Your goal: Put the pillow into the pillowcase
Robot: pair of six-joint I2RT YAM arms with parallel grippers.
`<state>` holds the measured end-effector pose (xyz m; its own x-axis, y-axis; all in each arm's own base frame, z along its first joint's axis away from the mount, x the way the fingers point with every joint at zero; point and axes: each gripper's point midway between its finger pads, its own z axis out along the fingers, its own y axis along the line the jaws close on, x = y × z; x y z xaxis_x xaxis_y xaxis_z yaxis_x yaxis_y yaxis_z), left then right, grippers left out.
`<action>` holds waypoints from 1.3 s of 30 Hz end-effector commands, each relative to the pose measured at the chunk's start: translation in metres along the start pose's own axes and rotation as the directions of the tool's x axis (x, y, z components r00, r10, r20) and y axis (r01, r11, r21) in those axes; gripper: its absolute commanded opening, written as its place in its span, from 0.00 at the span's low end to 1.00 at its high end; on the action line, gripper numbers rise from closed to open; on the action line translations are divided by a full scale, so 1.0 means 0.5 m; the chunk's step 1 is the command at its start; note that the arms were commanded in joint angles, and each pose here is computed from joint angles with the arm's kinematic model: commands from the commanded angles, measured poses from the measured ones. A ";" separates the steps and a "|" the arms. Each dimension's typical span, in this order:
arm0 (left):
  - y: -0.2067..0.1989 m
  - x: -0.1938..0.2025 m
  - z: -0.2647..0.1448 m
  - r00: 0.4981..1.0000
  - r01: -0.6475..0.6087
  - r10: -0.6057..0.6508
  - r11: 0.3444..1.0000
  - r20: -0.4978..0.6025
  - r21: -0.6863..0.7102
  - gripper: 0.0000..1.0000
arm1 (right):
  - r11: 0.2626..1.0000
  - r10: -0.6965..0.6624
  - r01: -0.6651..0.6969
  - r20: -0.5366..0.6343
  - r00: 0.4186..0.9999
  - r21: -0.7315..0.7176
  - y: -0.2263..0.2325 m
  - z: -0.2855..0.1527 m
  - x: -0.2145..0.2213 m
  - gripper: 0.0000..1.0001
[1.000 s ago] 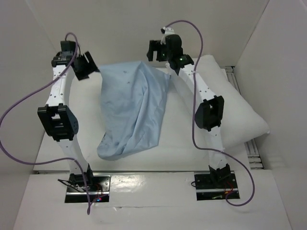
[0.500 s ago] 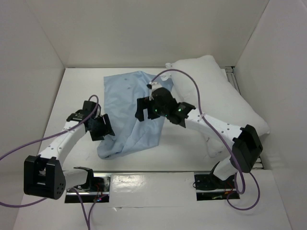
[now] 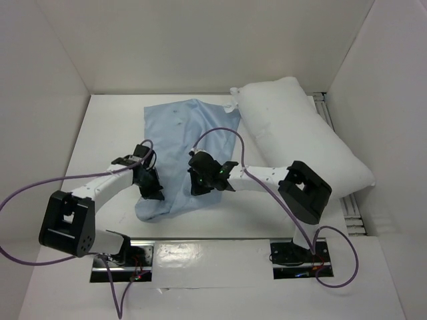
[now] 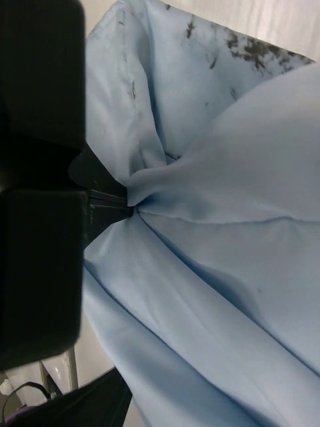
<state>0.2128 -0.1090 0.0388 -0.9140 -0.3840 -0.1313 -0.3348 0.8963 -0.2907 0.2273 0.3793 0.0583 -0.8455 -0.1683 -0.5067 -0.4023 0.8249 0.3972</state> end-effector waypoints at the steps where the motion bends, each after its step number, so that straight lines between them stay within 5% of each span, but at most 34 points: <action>1: -0.062 -0.053 -0.025 0.998 -0.033 0.028 0.995 0.062 0.091 0.00 | 1.000 0.022 -0.023 0.073 0.997 0.012 -0.003 -0.003 -0.049 0.00; 8: -0.114 -0.164 -0.211 0.949 -0.078 0.042 0.991 0.311 0.104 0.00 | 0.990 -0.036 -0.012 0.328 0.944 0.143 -0.047 -0.212 -0.176 0.00; 11: -0.143 -0.170 -0.267 0.934 -0.115 0.045 0.977 0.355 0.179 0.00 | 0.991 -0.040 -0.009 0.370 0.928 0.131 -0.044 -0.273 -0.184 0.00; 15: -0.168 -0.171 -0.277 0.937 -0.137 0.056 0.967 0.345 0.214 0.00 | 0.994 -0.086 0.062 0.306 0.948 0.088 0.001 -0.240 -0.143 0.01; 16: -0.168 -0.177 -0.260 0.941 -0.142 0.069 0.969 0.332 0.201 0.00 | 0.994 -0.104 0.093 0.297 0.949 0.051 0.038 -0.229 -0.132 0.16; 17: -0.170 -0.185 -0.258 0.940 -0.139 0.068 0.971 0.334 0.192 0.00 | 0.995 -0.104 0.099 0.296 0.950 0.033 0.060 -0.219 -0.131 0.64; 19: -0.173 -0.191 -0.253 0.941 -0.145 0.078 0.972 0.330 0.186 0.00 | 0.993 -0.117 0.116 0.273 0.955 0.021 0.095 -0.175 -0.114 0.92; 20: -0.175 -0.195 -0.252 0.941 -0.145 0.078 0.972 0.329 0.185 0.00 | 0.994 -0.103 0.109 0.294 0.950 -0.005 0.117 -0.164 -0.123 1.00; 26: -0.176 -0.201 -0.257 0.936 -0.154 0.085 0.972 0.342 0.179 0.00 | 0.996 -0.090 0.082 0.264 0.960 0.039 0.122 -0.006 -0.101 1.00; 28: -0.174 -0.203 -0.263 0.931 -0.154 0.083 0.973 0.355 0.175 0.00 | 0.998 -0.040 0.027 0.287 0.957 0.050 0.101 0.021 -0.125 0.76; 30: -0.174 -0.203 -0.263 0.931 -0.154 0.083 0.973 0.355 0.175 0.00 | 0.999 -0.013 -0.004 0.317 0.948 0.050 0.092 0.027 -0.145 0.36; 31: -0.174 -0.203 -0.263 0.931 -0.154 0.083 0.973 0.355 0.175 0.00 | 0.997 0.005 -0.028 0.310 0.951 0.070 0.063 0.035 -0.139 0.04; 39: -0.170 -0.236 -0.299 0.915 -0.138 0.062 0.977 0.398 0.165 0.00 | 0.986 -0.007 -0.060 0.396 0.918 0.154 -0.049 -0.142 -0.145 0.00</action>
<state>0.3015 -0.1170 0.1911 -0.8178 -0.3685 -0.4420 -0.1781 0.8924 -0.4145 0.2687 0.3620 0.0918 -0.7103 -0.0195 -0.7036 -0.3174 0.9011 0.2955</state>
